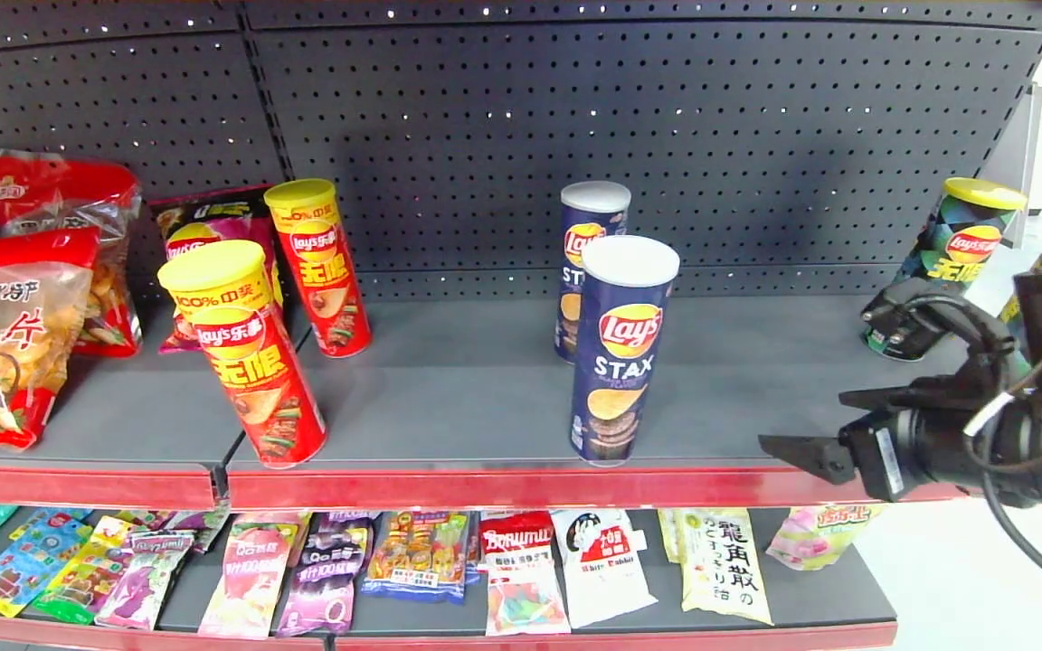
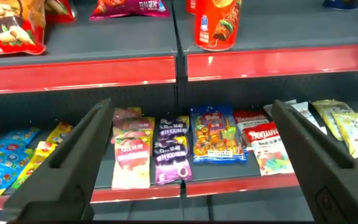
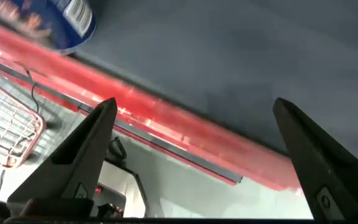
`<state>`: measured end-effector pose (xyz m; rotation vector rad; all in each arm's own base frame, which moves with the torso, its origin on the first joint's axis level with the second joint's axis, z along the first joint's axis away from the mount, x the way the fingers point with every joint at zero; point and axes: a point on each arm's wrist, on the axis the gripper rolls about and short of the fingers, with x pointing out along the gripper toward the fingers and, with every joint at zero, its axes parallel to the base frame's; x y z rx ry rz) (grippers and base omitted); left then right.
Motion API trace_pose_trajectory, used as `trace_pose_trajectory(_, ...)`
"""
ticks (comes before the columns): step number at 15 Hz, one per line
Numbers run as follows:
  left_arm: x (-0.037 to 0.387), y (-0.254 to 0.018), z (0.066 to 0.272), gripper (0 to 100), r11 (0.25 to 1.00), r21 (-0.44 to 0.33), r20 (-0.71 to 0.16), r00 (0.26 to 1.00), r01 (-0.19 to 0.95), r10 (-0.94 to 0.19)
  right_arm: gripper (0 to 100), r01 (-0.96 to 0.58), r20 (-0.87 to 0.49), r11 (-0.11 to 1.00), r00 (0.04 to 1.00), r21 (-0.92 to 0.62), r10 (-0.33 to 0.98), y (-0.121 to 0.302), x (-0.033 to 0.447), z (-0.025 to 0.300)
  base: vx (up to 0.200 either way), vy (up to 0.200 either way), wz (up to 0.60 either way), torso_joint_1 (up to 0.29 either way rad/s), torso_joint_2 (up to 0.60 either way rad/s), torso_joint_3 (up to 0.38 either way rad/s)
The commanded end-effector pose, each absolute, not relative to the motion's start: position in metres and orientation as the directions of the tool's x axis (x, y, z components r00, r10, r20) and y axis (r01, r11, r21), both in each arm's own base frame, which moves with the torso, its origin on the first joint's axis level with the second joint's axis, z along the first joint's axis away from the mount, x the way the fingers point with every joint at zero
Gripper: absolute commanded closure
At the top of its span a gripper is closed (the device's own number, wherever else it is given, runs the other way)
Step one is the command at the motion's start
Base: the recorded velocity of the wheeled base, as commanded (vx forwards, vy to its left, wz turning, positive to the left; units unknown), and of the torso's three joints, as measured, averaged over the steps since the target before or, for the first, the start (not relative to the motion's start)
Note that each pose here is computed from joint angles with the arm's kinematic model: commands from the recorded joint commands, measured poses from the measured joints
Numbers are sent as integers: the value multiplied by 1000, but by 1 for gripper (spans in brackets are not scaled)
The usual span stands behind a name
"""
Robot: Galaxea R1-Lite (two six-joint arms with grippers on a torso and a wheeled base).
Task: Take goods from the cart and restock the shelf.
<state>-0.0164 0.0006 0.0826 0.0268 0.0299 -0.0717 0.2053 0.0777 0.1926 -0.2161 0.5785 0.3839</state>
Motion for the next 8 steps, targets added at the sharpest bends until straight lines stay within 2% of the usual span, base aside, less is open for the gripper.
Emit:
trace_pose_trajectory(1,-16,1,83,0,997,30,-35,997,72,-70,0,-427,-622,900,729,-87,285,91,233,177,0,0,0,0,0,0)
trace_pose_trajectory(4,-16,0,83,0,996,39,-35,996,78,-77,0,-445,-621,891,725,-92,298,108,259,177,0,0,0,0,0,0)
trace_pose_trajectory(8,-16,0,83,0,996,45,-35,997,75,-74,0,-443,-641,891,714,-104,280,116,269,169,0,0,0,0,0,0)
